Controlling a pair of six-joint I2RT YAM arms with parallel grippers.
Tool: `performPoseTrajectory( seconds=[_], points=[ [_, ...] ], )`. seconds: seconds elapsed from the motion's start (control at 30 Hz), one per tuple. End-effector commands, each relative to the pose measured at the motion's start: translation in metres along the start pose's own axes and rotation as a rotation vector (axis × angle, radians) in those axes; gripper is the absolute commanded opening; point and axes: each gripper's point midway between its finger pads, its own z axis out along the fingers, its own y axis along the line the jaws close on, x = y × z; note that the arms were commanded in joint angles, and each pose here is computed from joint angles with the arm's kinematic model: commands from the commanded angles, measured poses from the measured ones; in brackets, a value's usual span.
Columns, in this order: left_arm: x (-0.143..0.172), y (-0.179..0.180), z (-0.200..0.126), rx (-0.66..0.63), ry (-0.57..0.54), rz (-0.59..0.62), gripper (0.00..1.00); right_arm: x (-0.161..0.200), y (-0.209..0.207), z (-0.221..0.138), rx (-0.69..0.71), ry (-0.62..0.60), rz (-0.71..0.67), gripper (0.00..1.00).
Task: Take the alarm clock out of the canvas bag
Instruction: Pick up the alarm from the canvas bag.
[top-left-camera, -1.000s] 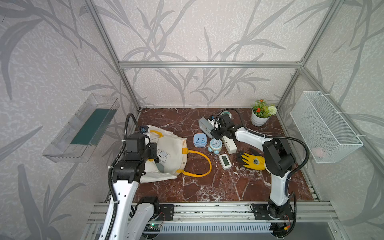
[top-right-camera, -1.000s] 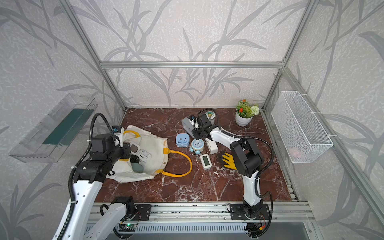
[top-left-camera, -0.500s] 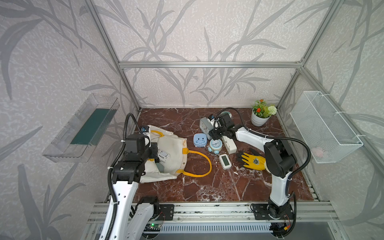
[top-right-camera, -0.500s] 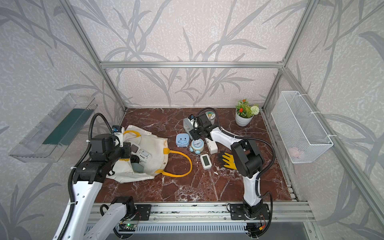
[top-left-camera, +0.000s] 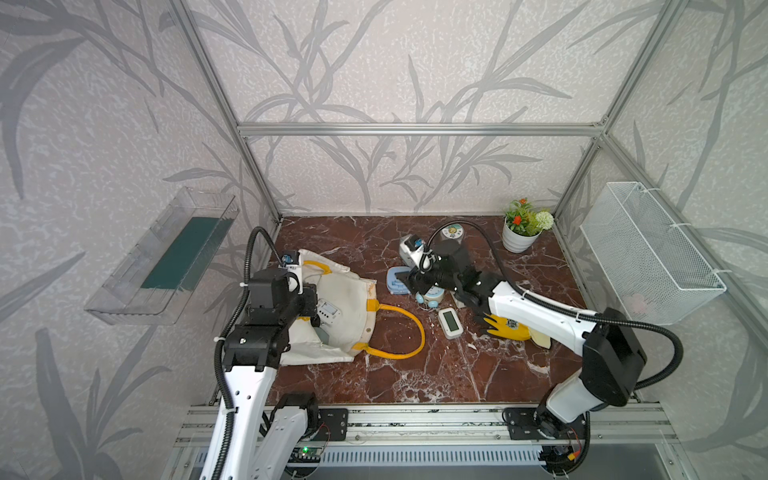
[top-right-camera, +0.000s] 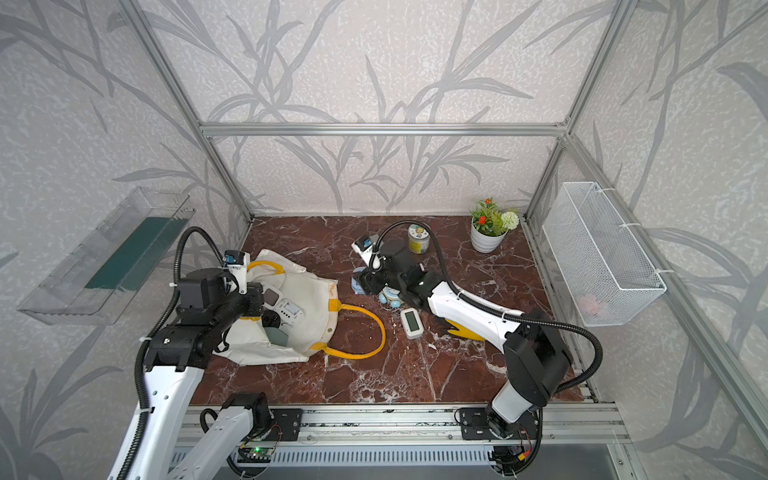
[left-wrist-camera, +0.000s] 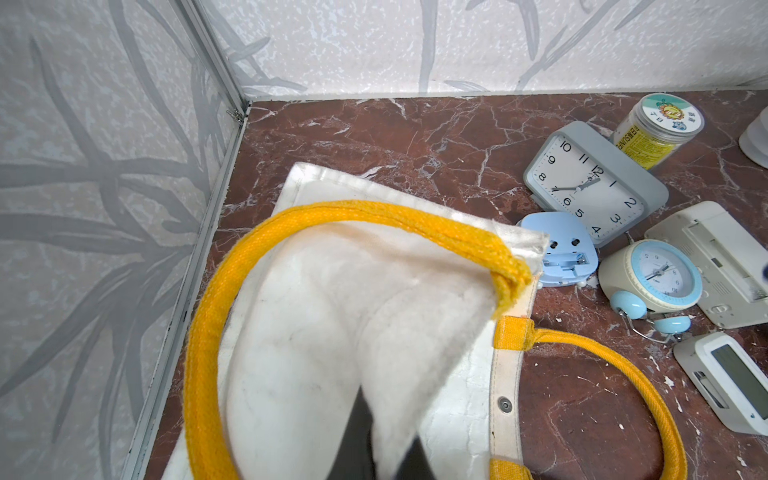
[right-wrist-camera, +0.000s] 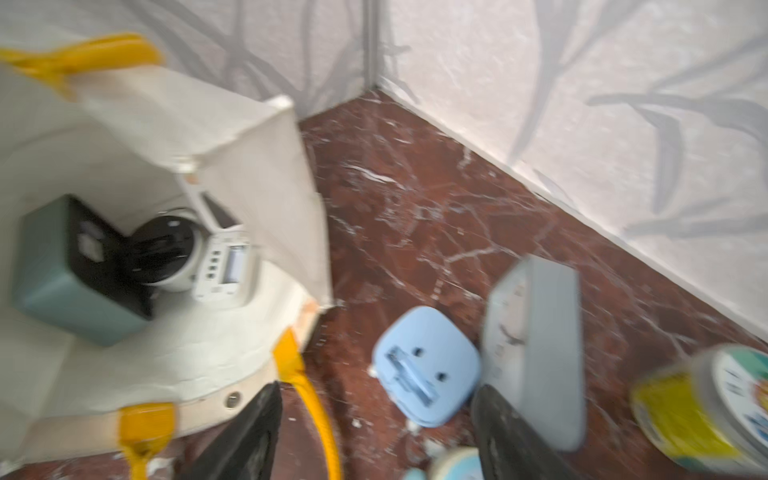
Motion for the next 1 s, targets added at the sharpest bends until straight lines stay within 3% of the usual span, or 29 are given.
performPoseTrajectory(
  seconds=[0.0, 0.3, 0.47, 0.67, 0.8, 0.97],
  points=[
    [-0.024, -0.009, -0.005, 0.052, -0.106, 0.021, 0.0, 0.008, 0.057, 0.017, -0.149, -0.025, -0.024, 0.71],
    [-0.029, -0.016, -0.007, 0.093, -0.155, 0.067, 0.0, 0.056, 0.167, 0.059, -0.35, 0.106, -0.066, 0.68],
    [-0.029, -0.022, -0.002, 0.124, -0.192, 0.069, 0.0, 0.075, 0.19, 0.081, -0.361, 0.174, -0.074, 0.68],
    [-0.035, -0.028, 0.003, 0.159, -0.236, 0.075, 0.0, 0.064, 0.217, 0.097, -0.389, 0.161, -0.034, 0.67],
    [-0.035, -0.034, 0.005, 0.199, -0.25, 0.078, 0.0, 0.062, 0.223, 0.1, -0.337, 0.169, -0.055, 0.68],
    [-0.032, -0.046, 0.002, 0.27, -0.277, 0.086, 0.0, 0.071, 0.183, 0.105, -0.121, 0.194, -0.088, 0.77]
  ],
)
